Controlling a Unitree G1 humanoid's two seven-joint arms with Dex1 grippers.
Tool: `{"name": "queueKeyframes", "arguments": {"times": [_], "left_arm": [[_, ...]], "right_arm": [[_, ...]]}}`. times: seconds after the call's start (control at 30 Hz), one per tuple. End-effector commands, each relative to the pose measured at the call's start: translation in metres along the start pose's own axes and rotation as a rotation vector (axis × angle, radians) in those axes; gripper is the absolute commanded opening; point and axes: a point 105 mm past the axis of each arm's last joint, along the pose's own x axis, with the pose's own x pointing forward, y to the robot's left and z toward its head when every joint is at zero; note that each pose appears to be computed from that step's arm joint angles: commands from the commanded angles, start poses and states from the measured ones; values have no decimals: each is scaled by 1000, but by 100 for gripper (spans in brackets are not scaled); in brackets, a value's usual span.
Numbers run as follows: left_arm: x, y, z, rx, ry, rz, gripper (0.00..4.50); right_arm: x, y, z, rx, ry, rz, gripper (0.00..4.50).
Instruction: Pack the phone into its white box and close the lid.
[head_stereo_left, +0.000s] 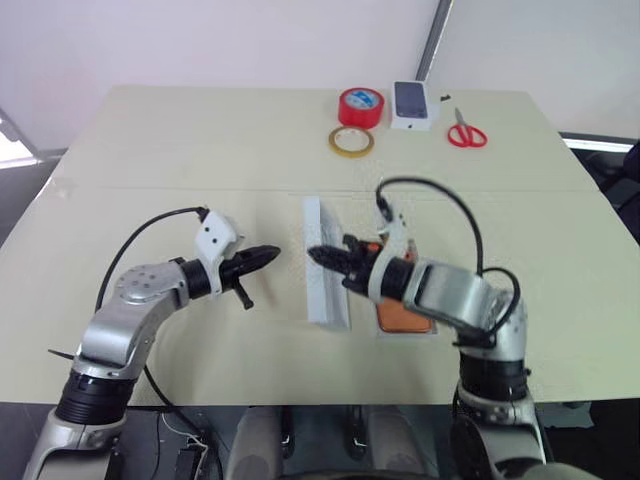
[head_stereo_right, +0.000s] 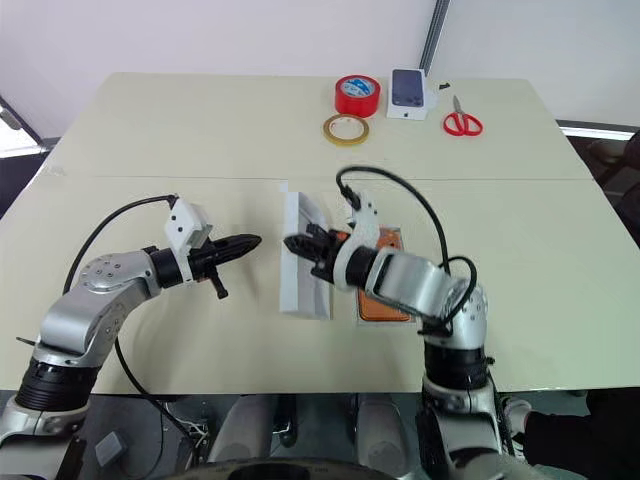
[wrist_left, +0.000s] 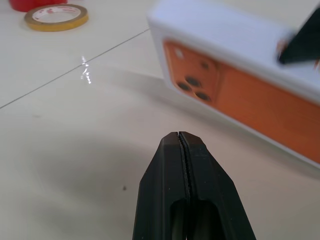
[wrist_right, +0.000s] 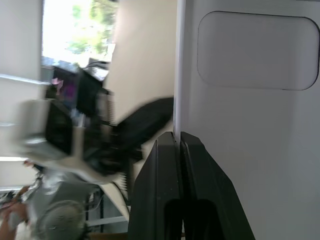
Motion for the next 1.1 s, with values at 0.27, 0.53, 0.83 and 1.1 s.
{"name": "queueKeyframes", "arguments": {"times": [0.27,0.53,0.83,1.1], "left_arm": [[45,-54,10,21,-37,-208,0],[75,-69,12,0,-42,-271,0],[94,-76,23,-8,-73,-285,0],[67,-42,15,-25,1,-144,0]], "right_arm": [[-30,-9,36,-204,-20,-20,305],[-78,-17,79,-573,29,-222,406],[-94,-61,94,-1010,88,-512,221],[-97,-75,98,-1416,177,-547,67]]}}
